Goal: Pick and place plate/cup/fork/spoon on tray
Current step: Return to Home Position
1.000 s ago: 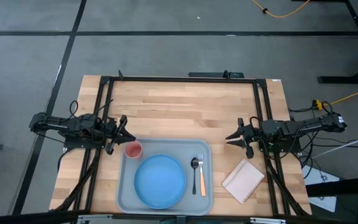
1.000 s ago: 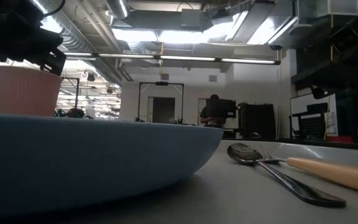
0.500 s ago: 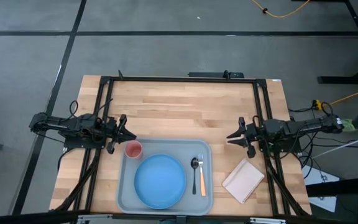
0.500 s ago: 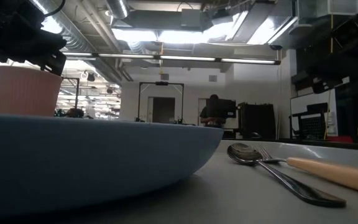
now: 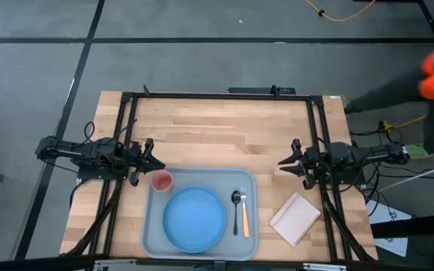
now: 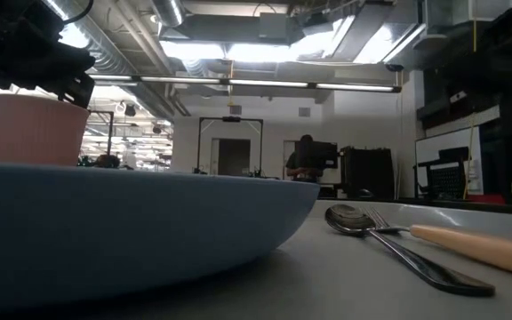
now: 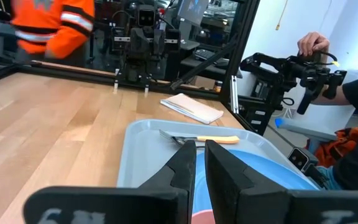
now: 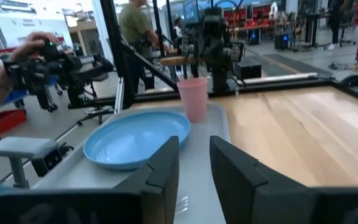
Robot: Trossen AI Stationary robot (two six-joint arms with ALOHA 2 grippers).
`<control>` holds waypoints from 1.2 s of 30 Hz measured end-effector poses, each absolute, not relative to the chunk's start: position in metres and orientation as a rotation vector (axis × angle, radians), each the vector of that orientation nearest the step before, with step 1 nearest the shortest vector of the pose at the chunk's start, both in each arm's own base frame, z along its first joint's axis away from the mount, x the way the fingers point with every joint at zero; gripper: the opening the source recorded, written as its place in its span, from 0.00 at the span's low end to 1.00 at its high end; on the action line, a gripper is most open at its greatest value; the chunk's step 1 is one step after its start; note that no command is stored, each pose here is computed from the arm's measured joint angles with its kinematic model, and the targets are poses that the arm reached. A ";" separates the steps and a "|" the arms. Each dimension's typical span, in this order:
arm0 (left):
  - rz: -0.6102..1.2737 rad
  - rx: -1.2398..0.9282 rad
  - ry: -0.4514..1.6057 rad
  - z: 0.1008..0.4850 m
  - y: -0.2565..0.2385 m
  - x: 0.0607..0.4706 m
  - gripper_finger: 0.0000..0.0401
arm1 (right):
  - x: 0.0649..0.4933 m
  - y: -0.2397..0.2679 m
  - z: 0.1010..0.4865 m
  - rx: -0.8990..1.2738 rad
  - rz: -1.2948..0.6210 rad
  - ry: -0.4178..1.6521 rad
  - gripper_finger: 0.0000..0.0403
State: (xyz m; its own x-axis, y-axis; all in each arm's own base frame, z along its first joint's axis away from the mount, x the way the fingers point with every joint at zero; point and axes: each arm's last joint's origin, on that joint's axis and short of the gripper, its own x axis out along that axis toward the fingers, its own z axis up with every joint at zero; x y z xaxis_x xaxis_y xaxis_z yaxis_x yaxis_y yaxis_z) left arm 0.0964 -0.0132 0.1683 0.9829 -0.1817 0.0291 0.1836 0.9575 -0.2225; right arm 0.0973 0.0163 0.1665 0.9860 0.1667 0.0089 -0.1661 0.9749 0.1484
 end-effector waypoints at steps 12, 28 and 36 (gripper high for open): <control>-0.182 -0.227 -0.007 0.168 -0.013 0.096 0.07 | 0.096 0.016 0.168 0.151 0.170 -0.014 0.23; -0.182 -0.227 -0.007 0.168 -0.013 0.096 0.07 | 0.096 0.016 0.168 0.151 0.170 -0.014 0.23; -0.182 -0.227 -0.007 0.168 -0.013 0.096 0.07 | 0.096 0.016 0.168 0.151 0.170 -0.014 0.23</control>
